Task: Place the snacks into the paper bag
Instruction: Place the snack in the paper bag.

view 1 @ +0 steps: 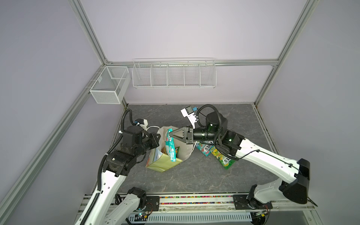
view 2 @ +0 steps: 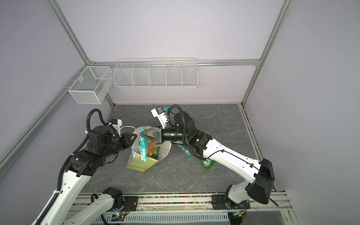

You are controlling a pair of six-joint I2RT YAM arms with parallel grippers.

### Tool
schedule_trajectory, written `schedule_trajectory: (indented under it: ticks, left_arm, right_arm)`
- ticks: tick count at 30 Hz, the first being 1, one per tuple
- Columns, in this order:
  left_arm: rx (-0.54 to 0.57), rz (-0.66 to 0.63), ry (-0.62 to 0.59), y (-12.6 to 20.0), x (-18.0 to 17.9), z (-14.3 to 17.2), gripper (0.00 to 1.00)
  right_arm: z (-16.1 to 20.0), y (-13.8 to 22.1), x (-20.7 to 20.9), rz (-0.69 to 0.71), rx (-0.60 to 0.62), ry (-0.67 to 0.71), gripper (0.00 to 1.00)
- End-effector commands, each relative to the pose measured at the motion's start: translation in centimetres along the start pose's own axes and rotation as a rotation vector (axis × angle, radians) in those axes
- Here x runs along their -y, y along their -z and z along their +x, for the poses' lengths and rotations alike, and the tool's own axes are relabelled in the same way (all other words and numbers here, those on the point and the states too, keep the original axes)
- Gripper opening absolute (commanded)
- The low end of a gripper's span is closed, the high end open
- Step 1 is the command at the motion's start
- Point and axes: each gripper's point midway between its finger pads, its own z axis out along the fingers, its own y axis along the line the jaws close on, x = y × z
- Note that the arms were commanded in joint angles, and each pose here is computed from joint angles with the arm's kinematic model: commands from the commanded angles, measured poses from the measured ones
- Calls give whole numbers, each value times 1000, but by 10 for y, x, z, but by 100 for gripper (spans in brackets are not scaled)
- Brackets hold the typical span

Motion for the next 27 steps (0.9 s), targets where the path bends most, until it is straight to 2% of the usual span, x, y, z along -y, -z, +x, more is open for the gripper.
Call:
schedule_trajectory:
  ticks: [1,27]
  left_arm:
    - [34,42,-13,9,11,-7,0]
    - [32,34,-12,9,7,-4,0]
  right_arm:
    - [-19,0,-28,-80,57,40,7]
    - [-13,-9,-21,-80,48,19,7]
